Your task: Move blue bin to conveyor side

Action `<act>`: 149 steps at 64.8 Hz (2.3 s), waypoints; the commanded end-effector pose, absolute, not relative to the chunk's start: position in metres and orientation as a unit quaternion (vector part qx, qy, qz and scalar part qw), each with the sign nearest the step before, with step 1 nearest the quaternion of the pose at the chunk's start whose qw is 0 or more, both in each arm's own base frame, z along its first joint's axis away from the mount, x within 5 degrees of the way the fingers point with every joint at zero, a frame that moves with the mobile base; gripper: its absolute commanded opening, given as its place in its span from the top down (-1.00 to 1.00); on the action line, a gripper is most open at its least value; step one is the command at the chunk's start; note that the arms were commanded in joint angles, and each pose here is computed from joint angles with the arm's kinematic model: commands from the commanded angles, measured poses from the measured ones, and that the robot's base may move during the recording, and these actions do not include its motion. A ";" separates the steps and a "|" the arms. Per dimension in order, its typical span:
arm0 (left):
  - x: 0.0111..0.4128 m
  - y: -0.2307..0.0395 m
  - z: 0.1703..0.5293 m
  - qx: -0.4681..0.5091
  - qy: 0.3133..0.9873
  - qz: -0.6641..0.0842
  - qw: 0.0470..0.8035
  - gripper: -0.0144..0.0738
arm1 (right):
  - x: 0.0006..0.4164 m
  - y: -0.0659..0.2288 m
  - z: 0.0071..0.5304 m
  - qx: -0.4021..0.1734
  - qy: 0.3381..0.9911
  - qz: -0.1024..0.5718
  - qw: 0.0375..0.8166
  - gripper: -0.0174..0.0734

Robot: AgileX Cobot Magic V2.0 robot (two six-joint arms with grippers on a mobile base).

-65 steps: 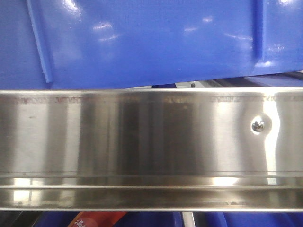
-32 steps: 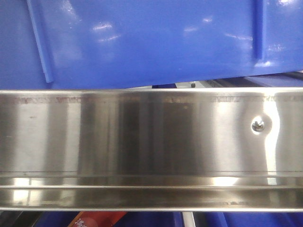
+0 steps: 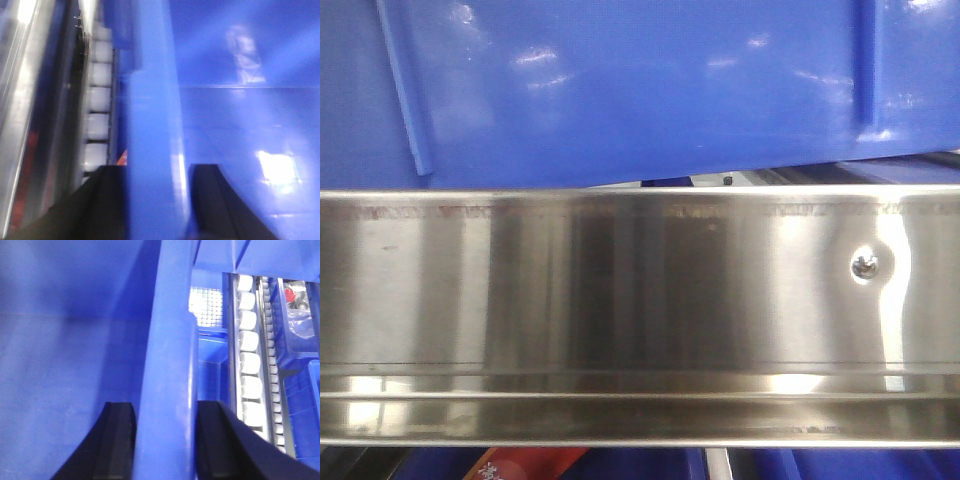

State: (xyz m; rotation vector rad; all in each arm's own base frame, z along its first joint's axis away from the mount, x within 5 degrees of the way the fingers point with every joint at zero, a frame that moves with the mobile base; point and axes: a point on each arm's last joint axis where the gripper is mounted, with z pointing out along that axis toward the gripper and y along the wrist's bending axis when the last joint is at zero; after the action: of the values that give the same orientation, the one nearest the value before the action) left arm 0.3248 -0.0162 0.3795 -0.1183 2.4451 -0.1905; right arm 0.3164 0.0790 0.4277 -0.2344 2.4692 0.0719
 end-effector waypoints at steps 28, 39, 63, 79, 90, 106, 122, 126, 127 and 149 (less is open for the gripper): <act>0.325 -0.016 0.374 -0.047 0.944 -0.073 0.320 0.71 | 0.316 0.078 0.423 -0.093 0.946 0.028 0.310 0.81; 0.325 -0.016 0.374 -0.047 0.944 -0.073 0.320 0.71 | 0.316 0.078 0.423 -0.093 0.946 0.028 0.310 0.81; 0.319 -0.015 0.397 -0.042 0.938 -0.070 0.337 0.71 | 0.304 0.075 0.436 -0.092 0.939 0.031 0.329 0.81; 0.301 -0.015 0.435 -0.036 0.927 -0.071 0.367 0.71 | 0.284 0.070 0.464 -0.089 0.923 0.038 0.372 0.81; 0.283 -0.015 0.456 -0.033 0.917 -0.072 0.390 0.71 | 0.269 0.066 0.490 -0.083 0.905 0.047 0.414 0.81; 0.250 -0.012 0.481 -0.047 0.901 -0.072 0.425 0.71 | 0.244 0.063 0.506 -0.081 0.893 0.071 0.438 0.81; 0.217 -0.008 0.497 -0.048 0.892 -0.055 0.446 0.71 | 0.206 0.051 0.494 -0.081 0.897 0.060 0.431 0.81; 0.211 -0.008 0.499 -0.048 0.893 -0.054 0.443 0.71 | 0.198 0.049 0.494 -0.081 0.896 0.060 0.433 0.81; 0.209 -0.008 0.499 -0.048 0.894 -0.054 0.442 0.71 | 0.198 0.049 0.493 -0.081 0.896 0.060 0.432 0.81; 0.179 -0.007 0.489 -0.048 0.895 -0.054 0.440 0.71 | 0.169 0.043 0.496 -0.073 0.888 0.072 0.448 0.81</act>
State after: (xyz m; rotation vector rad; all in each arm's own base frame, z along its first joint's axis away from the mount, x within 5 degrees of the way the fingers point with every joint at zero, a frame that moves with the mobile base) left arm 0.1890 -0.0117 0.4775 -0.1142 2.3406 -0.1803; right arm 0.1778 0.0507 0.4820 -0.1880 2.3252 0.2332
